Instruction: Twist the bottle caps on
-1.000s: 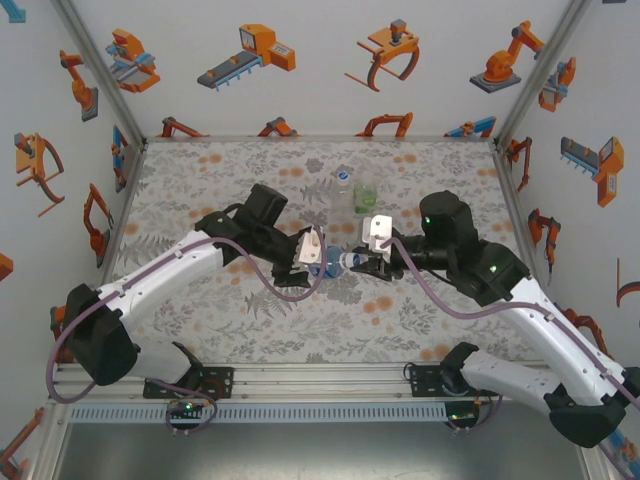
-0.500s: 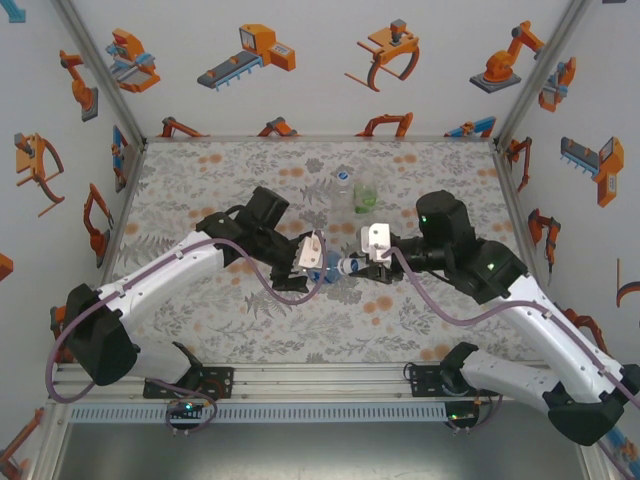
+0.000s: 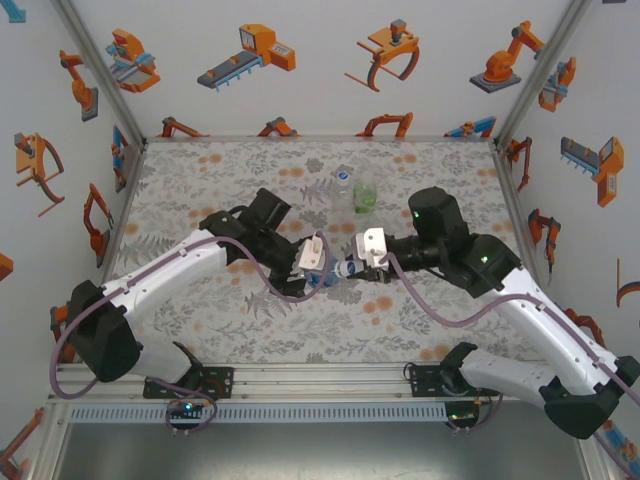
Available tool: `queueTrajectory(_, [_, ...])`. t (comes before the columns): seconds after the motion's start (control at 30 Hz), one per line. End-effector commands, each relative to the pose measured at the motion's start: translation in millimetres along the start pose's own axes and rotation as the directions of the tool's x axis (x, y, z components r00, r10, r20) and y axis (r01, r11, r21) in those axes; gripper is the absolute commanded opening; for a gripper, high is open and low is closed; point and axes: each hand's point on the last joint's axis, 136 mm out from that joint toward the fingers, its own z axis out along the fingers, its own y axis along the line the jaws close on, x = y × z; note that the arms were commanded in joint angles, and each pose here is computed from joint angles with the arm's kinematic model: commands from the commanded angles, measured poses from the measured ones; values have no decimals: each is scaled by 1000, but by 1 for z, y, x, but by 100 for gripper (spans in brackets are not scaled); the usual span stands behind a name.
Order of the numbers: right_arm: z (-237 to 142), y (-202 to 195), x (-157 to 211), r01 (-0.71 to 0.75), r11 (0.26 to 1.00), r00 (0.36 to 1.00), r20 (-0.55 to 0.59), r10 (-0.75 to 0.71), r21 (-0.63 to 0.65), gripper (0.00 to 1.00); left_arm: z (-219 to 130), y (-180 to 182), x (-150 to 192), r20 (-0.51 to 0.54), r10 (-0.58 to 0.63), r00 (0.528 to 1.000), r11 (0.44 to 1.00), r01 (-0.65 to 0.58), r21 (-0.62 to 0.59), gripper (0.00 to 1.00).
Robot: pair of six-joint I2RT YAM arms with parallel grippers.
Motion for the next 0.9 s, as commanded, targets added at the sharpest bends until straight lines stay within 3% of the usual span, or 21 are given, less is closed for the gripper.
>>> queueTrajectory(0.0, [7,-19,2,-136,987,991,19,134,87,1,-8,8,-29,78,56,995,998,-54,-28,0])
queueTrajectory(0.2, [12,-40,18,-439,876,899,83,431,200,0,-12,24,-24,48,38,998,993,-32,-114,0])
queueTrajectory(0.3, [12,-53,30,-594,758,801,119,586,267,0,-14,31,-22,39,37,999,987,-31,-158,0])
queueTrajectory(0.4, [13,-62,40,-741,605,663,178,727,292,0,-17,35,-23,44,43,998,980,-33,-195,0])
queueTrajectory(0.5, [18,-66,46,-867,432,489,264,831,249,0,-19,37,-23,52,56,997,974,-43,-221,0])
queueTrajectory(0.63, [21,-71,59,-975,144,200,372,907,172,0,-21,39,-25,62,74,995,968,-57,-245,0])
queueTrajectory(0.77, [26,-70,77,-986,-125,-70,413,908,109,0,-23,42,-26,67,77,995,961,-56,-270,0])
queueTrajectory(0.87, [30,-67,84,-962,-269,-223,420,880,54,0,-23,44,-27,72,75,995,958,-52,-283,0])
